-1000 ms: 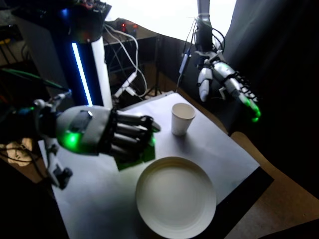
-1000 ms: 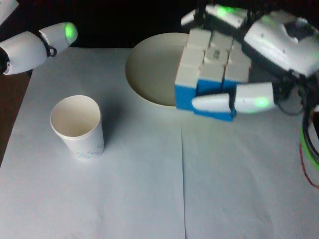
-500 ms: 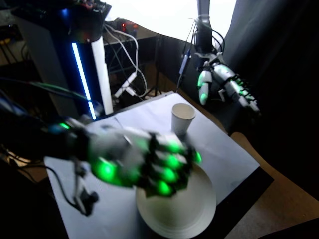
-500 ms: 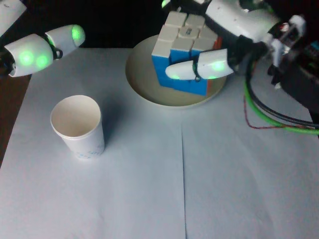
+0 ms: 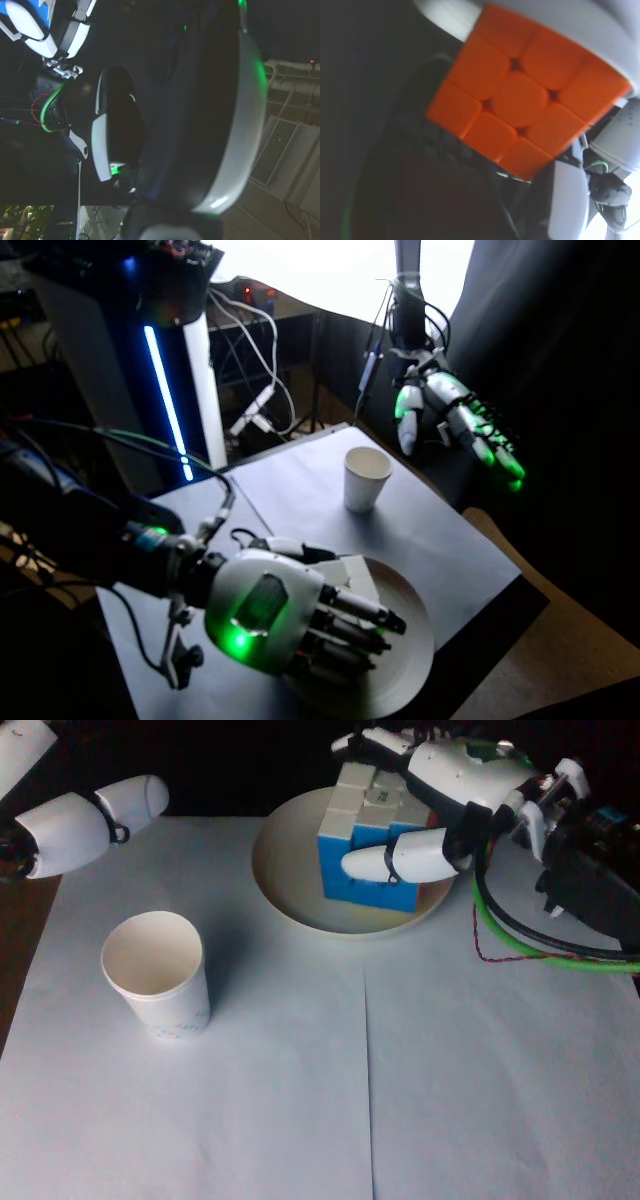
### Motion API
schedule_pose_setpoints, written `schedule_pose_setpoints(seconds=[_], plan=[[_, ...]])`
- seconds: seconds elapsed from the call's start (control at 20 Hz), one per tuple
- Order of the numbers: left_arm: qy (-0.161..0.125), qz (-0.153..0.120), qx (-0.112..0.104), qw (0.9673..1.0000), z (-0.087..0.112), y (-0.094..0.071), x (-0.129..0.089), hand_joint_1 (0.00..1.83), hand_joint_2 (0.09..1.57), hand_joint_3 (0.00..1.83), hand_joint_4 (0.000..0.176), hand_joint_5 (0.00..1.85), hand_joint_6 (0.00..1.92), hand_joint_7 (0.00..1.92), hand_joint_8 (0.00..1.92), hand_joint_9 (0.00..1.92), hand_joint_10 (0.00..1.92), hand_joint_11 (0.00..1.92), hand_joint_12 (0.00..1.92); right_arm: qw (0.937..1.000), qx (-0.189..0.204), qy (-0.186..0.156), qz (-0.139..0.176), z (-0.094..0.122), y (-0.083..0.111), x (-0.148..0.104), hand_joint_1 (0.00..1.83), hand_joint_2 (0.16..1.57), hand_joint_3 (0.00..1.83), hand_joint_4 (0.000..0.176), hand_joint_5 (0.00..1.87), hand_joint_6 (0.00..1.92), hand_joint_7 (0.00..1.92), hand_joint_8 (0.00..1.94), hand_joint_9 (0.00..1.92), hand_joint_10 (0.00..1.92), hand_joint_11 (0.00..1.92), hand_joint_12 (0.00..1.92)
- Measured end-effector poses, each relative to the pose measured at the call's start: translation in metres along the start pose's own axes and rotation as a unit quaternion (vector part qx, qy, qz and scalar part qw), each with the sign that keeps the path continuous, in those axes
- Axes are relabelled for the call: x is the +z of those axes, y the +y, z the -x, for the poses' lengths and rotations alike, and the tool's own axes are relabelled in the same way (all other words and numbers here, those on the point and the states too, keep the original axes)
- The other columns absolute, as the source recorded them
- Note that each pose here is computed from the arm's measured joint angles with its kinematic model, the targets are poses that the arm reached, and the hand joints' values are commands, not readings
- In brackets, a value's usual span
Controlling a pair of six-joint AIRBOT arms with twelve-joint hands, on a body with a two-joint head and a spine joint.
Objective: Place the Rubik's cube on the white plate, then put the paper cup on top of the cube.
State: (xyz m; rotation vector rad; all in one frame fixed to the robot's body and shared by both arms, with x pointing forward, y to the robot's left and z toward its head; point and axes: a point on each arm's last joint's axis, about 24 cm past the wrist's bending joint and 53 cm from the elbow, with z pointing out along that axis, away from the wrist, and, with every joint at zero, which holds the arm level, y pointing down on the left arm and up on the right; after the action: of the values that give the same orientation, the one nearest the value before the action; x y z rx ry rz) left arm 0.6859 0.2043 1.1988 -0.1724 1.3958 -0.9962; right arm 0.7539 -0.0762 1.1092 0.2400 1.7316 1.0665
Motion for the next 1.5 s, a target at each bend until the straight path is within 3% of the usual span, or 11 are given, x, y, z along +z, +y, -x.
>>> schedule_pose_setpoints(seconds=[0.05,0.25,0.35,0.45,0.6,0.8,0.9,1.0,1.25,1.3,1.5], plan=[[-0.001,0.001,-0.001,1.0000,0.000,0.000,0.000,0.36,1.37,0.00,0.088,0.08,0.00,0.01,0.00,0.03,0.00,0.00,0.47,1.0000,0.001,0.000,0.000,-0.001,0.000,0.000,0.51,1.14,0.00,0.097,0.00,0.00,0.00,0.00,0.00,0.00,0.00,0.30],[-0.001,0.000,0.000,1.0000,0.000,0.000,0.000,0.37,1.35,0.00,0.098,0.08,0.00,0.00,0.00,0.00,0.00,0.00,0.37,0.9997,-0.018,0.013,0.007,-0.013,0.010,-0.003,0.49,1.07,0.00,0.173,0.00,0.00,0.00,0.00,0.00,0.00,0.00,0.83],[-0.001,0.001,-0.001,1.0000,0.001,0.000,0.000,0.36,1.36,0.00,0.099,0.08,0.00,0.00,0.00,0.00,0.00,0.00,0.37,0.9995,-0.025,0.009,0.015,-0.008,0.015,-0.008,0.43,1.09,0.00,0.123,0.00,0.00,0.00,0.00,0.00,0.00,0.00,0.12],[-0.002,0.002,-0.003,1.0000,0.001,0.000,-0.001,0.29,1.34,0.00,0.106,0.07,0.00,0.00,0.00,0.00,0.00,0.00,0.59,0.9990,-0.039,-0.003,0.020,0.008,0.019,-0.021,0.41,1.16,0.00,0.175,0.00,0.00,0.00,0.00,0.00,0.00,0.03,0.02],[-0.005,0.002,-0.002,1.0000,0.004,0.000,-0.005,0.26,1.31,0.00,0.117,0.07,0.00,0.00,0.00,0.05,0.01,0.00,1.08,0.9961,-0.060,-0.044,0.048,0.042,0.038,-0.046,0.38,1.11,0.00,0.168,0.00,0.00,0.00,0.00,0.00,0.00,0.00,0.00],[-0.006,0.003,0.002,1.0000,0.008,0.000,-0.011,0.33,1.32,0.00,0.119,0.05,0.00,0.00,0.00,0.00,0.00,0.00,0.45,0.9878,-0.094,-0.085,0.090,0.067,0.068,-0.080,0.42,1.12,0.00,0.116,0.00,0.00,0.00,0.00,0.02,0.01,0.03,0.02],[-0.009,0.004,0.004,0.9999,0.012,-0.001,-0.015,0.35,1.31,0.00,0.119,0.05,0.00,0.00,0.00,0.06,0.01,0.00,0.97,0.9845,-0.110,-0.082,0.109,0.060,0.075,-0.103,0.51,1.17,0.00,0.035,0.03,0.01,0.06,0.01,0.01,0.42,0.00,0.87],[-0.009,0.002,0.008,0.9999,0.016,-0.002,-0.021,0.42,1.30,0.00,0.130,0.07,0.00,0.00,0.00,0.03,0.00,0.00,0.74,0.9847,-0.115,-0.071,0.110,0.049,0.073,-0.120,0.62,1.23,0.00,0.000,0.16,0.25,0.23,0.21,0.00,1.08,0.00,1.57],[0.005,-0.011,0.015,0.9998,0.010,-0.014,-0.035,0.38,1.28,0.00,0.112,0.02,0.00,0.00,0.00,0.02,0.00,0.00,0.64,0.9873,-0.113,-0.057,0.097,0.032,0.058,-0.157,0.81,1.25,0.00,0.000,0.16,1.26,0.29,1.33,0.25,1.51,0.01,1.83],[0.015,-0.014,0.018,0.9996,0.005,-0.016,-0.040,0.37,1.24,0.00,0.123,0.01,0.00,0.00,0.00,0.00,0.00,0.00,0.46,0.9888,-0.109,-0.045,0.092,0.022,0.053,-0.164,0.86,1.39,0.00,0.000,0.50,1.71,0.31,1.57,0.26,1.59,0.00,1.79],[0.039,-0.022,0.024,0.9987,-0.004,-0.026,-0.054,0.36,1.11,0.00,0.108,0.00,0.00,0.00,0.00,0.00,0.00,0.00,0.00,0.9927,-0.096,-0.019,0.071,0.001,0.039,-0.175,0.88,1.38,0.00,0.000,0.52,1.69,0.42,1.77,0.36,1.79,0.12,1.92]])
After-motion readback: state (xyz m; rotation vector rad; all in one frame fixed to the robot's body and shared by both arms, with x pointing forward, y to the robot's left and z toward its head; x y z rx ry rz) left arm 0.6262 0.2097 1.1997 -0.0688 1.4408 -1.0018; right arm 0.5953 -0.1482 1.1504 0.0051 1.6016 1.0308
